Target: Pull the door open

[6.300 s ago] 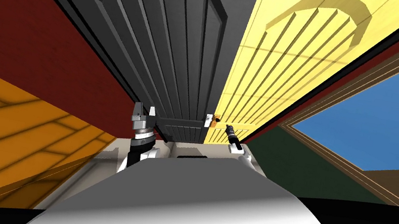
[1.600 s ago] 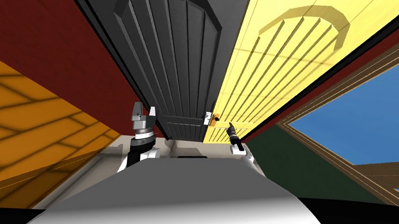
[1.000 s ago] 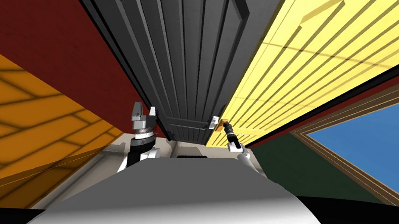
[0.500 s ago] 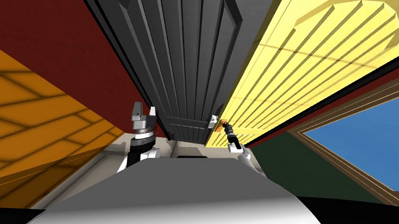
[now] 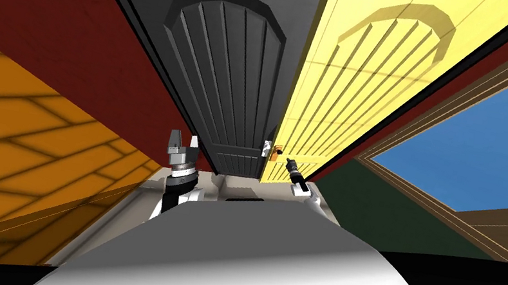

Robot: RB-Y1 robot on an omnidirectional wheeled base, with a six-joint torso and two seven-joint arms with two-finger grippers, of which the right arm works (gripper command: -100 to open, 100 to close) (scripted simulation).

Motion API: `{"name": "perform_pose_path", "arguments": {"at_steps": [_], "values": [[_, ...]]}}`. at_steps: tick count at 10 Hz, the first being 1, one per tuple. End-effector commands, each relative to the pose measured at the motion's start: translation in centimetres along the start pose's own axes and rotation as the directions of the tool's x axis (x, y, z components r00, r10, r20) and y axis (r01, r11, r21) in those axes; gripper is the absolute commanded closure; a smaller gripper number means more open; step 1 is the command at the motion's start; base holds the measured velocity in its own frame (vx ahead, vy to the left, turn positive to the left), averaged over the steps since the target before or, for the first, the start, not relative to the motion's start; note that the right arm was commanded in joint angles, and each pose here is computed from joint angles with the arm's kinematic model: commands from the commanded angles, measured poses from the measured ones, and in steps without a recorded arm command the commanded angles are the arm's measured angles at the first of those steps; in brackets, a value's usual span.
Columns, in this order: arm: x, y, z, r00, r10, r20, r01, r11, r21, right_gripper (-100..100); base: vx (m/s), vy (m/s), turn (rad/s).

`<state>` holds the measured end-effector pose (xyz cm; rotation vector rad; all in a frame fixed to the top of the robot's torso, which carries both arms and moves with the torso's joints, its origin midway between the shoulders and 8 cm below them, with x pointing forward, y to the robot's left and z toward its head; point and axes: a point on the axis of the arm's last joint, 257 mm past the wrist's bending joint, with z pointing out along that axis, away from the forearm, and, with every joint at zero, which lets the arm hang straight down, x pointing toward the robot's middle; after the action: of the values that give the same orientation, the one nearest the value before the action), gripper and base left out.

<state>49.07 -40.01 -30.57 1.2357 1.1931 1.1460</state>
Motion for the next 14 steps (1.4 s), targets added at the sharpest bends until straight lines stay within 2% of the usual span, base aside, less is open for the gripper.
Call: {"name": "perform_pose_path", "arguments": {"at_steps": [1,3,4,5,6,8,10,13,14], "values": [[1.0,0.5,-0.02,1.0,0.008,-0.026,-0.008,1.0,-0.01,-100,-0.181,0.03,0.045],[2.2,0.9,-0.08,0.999,0.015,-0.052,-0.016,1.0,-0.018,-100,-0.177,0.066,0.043],[1.9,0.7,-0.05,0.999,0.012,-0.044,-0.013,1.0,-0.015,-100,-0.068,0.029,0.0],[-0.3,-0.2,-0.58,1.0,0.0,-0.005,0.0,1.0,0.007,-100,0.007,-0.095,-0.144],[-0.3,-0.2,-0.58,1.0,0.0,-0.005,0.0,1.0,0.007,-100,0.028,-0.111,-0.099],[-1.7,-0.7,-0.71,1.0,-0.009,0.024,0.008,1.0,0.019,-100,0.086,-0.107,-0.042],[-1.4,-0.5,-0.32,1.0,-0.006,0.022,0.006,1.0,0.012,-100,0.178,-0.009,0.049],[1.0,0.7,0.94,1.0,0.008,-0.011,-0.008,1.0,-0.019,-100,0.203,0.091,0.125],[0.5,0.4,0.58,1.0,0.005,-0.003,-0.005,1.0,-0.011,-100,0.088,0.052,0.024]]}}
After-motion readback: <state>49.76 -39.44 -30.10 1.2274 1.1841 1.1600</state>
